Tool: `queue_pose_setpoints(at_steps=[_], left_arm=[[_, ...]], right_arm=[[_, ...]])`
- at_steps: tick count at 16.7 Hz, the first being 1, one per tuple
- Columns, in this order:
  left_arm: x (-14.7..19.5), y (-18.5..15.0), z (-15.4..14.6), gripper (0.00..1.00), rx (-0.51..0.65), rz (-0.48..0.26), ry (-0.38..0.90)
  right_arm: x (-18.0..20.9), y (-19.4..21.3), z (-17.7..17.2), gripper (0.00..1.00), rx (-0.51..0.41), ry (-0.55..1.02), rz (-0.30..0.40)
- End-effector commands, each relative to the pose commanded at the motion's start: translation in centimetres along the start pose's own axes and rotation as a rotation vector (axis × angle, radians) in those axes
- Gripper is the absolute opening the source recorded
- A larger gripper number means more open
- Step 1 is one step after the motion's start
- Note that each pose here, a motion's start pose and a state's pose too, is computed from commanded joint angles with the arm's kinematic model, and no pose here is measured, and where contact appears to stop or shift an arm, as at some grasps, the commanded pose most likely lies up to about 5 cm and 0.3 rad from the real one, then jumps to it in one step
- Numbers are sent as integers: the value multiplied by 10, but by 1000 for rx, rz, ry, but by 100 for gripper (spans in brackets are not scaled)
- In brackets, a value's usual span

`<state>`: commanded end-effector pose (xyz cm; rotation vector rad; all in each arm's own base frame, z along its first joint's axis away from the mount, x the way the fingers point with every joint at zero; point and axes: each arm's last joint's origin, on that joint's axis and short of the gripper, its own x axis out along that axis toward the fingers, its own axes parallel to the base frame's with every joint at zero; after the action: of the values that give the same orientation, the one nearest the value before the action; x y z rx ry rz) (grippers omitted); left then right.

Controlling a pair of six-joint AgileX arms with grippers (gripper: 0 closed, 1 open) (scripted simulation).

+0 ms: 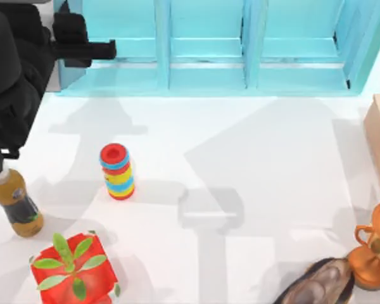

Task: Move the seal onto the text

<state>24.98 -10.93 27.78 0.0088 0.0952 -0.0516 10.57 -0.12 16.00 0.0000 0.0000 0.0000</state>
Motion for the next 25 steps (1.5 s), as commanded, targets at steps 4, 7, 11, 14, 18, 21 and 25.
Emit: queue_pose_setpoints(at_steps=[4, 7, 11, 14, 18, 21, 25], left_arm=[[3, -3, 0, 0, -25, 2, 6], [10, -19, 3, 0, -134, -5, 15], [23, -58, 5, 0, -371, -10, 40], [32, -97, 1, 0, -589, 0, 68], [40, -155, -18, 0, -890, 45, 102], [42, -197, -44, 0, -1097, 102, 109], [41, -242, -84, 0, -1326, 183, 82]], right_arm=[[0, 0, 0, 100, 0, 0, 0], [0, 0, 0, 100, 0, 0, 0], [0, 0, 0, 100, 0, 0, 0], [0, 0, 0, 100, 0, 0, 0], [0, 0, 0, 100, 0, 0, 0], [0, 0, 0, 100, 0, 0, 0], [0, 0, 0, 100, 0, 0, 0]])
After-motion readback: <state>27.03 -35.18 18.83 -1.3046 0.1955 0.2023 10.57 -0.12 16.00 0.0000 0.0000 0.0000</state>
